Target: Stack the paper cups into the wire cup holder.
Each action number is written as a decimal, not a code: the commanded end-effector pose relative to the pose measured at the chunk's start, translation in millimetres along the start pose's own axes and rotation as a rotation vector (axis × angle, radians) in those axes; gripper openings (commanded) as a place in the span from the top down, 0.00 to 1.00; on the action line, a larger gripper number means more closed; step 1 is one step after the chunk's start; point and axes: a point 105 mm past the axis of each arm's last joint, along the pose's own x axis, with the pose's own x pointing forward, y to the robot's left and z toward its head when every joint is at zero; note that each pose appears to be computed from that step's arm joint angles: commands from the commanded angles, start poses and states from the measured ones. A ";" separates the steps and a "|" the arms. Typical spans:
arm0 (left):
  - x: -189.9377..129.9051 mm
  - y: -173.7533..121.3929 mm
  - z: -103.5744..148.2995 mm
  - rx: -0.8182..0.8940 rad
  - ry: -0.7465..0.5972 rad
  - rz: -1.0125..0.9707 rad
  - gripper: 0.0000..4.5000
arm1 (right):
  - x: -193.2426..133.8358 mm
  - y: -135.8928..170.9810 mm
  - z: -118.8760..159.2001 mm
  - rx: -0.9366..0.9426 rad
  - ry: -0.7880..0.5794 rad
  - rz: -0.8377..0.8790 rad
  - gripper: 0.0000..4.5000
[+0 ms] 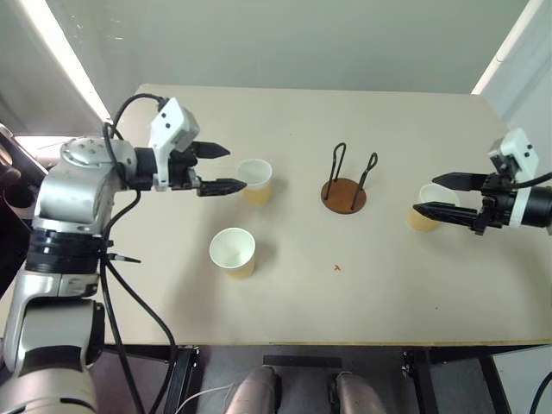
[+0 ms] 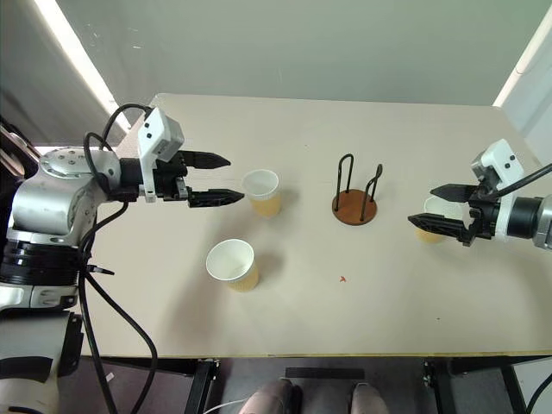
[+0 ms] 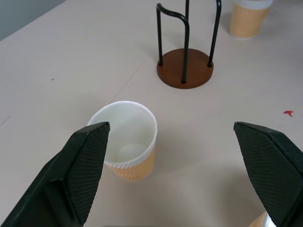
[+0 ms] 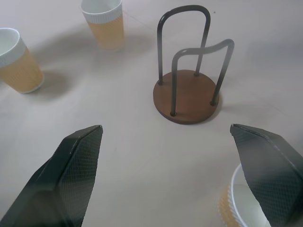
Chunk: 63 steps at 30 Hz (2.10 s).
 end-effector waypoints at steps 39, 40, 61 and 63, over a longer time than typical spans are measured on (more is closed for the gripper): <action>8.1 -2.3 25.3 0.083 -0.037 -0.140 0.00 | 25.9 10.8 10.3 0.019 0.003 0.029 0.00; 8.0 -1.3 25.3 0.084 -0.037 -0.139 0.00 | 29.0 8.2 11.3 0.020 -0.004 0.015 0.00; 6.5 -4.8 25.3 0.115 -0.047 -0.118 0.00 | 84.2 -2.5 7.9 0.006 0.038 -0.011 0.00; 6.5 -5.2 25.3 0.117 -0.048 -0.117 0.00 | 88.6 -3.5 8.8 0.003 0.036 -0.013 0.00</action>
